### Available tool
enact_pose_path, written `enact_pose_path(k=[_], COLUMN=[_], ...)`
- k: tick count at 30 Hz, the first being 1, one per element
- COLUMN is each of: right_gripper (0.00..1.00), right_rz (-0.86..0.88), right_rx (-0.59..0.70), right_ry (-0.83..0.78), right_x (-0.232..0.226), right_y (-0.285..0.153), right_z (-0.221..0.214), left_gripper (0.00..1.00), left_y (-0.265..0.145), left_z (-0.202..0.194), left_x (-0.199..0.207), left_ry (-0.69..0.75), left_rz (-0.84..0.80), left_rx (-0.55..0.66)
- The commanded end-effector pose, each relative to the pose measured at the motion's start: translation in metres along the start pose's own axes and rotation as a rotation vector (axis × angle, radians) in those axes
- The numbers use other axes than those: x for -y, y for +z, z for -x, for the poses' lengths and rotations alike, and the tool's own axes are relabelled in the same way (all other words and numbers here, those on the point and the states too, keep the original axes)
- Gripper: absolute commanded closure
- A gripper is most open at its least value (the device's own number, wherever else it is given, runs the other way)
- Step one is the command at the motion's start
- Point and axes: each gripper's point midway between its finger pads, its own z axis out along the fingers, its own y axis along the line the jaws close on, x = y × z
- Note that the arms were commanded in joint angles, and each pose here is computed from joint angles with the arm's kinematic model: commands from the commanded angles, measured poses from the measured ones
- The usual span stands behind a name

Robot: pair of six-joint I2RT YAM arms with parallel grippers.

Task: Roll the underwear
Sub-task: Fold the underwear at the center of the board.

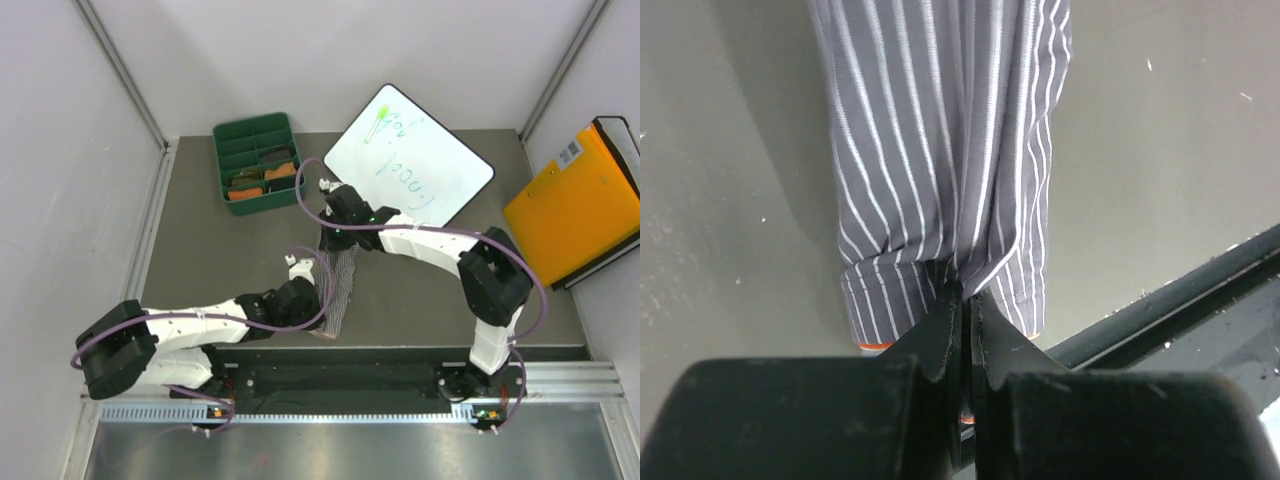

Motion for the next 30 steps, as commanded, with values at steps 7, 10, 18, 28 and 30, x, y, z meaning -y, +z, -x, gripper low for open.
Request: enact_pose_path(k=[7,10,18,28,30], right_gripper=[0.98,0.98,0.99,0.99,0.98], right_rz=[-0.14,-0.158,-0.193,-0.169,-0.147], right_rx=[0.053,0.046,0.035,0.036,0.04], right_ry=[0.027,0.044,0.076,0.073,0.074], right_x=[0.032,0.041,0.063,0.061,0.056], right_y=[-0.024,-0.023,-0.015,-0.012,-0.013], right_z=[-0.001,-0.007,-0.015,-0.014,-0.012], left_gripper=[1.0,1.0,0.55,0.14,0.13], left_y=[0.003,0.006,0.01,-0.029,-0.031], left_z=[-0.005,-0.009,-0.014,-0.001,0.001], left_x=[0.018,0.023,0.047,0.087,0.083], left_ry=[0.032,0.032,0.047,0.078,0.087], left_rz=[0.052,0.053,-0.032,-0.247,-0.243], left_rx=[-0.036,-0.049,-0.072,-0.059,-0.04])
